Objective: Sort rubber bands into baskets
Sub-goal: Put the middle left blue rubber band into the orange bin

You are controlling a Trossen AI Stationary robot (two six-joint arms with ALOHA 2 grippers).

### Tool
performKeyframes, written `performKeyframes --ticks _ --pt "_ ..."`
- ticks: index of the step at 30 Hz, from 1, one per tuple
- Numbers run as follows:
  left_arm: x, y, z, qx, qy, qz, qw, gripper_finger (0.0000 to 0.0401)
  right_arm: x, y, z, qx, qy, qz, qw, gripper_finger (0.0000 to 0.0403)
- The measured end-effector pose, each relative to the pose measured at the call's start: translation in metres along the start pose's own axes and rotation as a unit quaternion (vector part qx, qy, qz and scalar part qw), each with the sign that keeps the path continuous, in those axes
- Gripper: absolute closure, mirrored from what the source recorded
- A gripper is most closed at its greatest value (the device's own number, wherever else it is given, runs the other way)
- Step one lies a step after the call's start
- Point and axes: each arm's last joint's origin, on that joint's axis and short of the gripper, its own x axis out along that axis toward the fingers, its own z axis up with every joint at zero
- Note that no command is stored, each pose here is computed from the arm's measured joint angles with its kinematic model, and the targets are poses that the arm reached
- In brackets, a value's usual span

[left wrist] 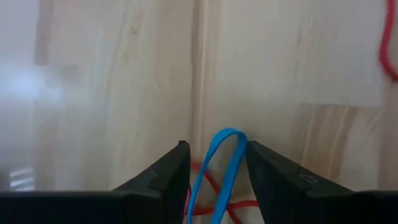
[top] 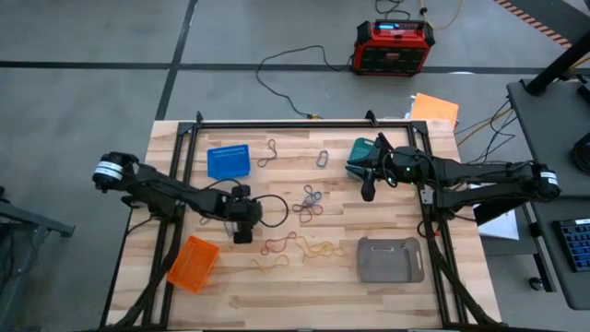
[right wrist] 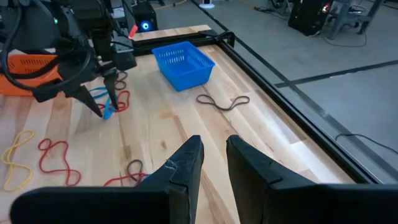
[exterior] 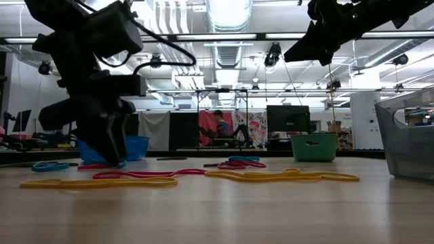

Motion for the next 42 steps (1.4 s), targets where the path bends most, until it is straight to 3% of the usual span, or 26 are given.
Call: performKeyframes --ticks 7,14,21,29,32,35,38,42 --pt "0.003 -0.001 -0.002 0.002 0.005 -0.001 1.0 0.0283 0.0 0.0 0.0 0.0 0.0 0.0 1.0 0.0335" --pt "0.003 0.0 -0.003 0.006 0.008 -0.002 1.0 0.0389 0.0 0.0 0.0 -0.001 0.0 0.0 1.0 0.0335" --pt "-0.008 -0.001 0.01 0.001 -0.012 -0.001 1.0 0.04 0.0 0.0 0.0 -0.001 0.0 0.0 1.0 0.0335" --pt "-0.06 0.0 0.039 0.01 -0.058 -0.016 0.998 0.0401 0.0 0.0 0.0 -0.001 0.0 0.0 1.0 0.0335" --pt "-0.091 -0.005 0.045 0.016 -0.091 -0.059 0.994 0.0401 0.0 0.0 0.0 -0.001 0.0 0.0 1.0 0.0335" --pt "-0.123 -0.013 0.044 -0.02 -0.088 -0.155 0.984 0.0401 0.0 0.0 0.0 0.0 0.001 0.0 1.0 0.0335" --pt "-0.15 -0.024 0.033 -0.114 -0.014 -0.258 0.959 0.0401 0.0 0.0 0.0 0.0 0.001 0.0 1.0 0.0335" --pt "-0.168 -0.045 0.006 -0.181 0.086 -0.258 0.945 0.0401 0.001 0.0 -0.002 -0.001 0.004 0.0 1.0 0.0335"
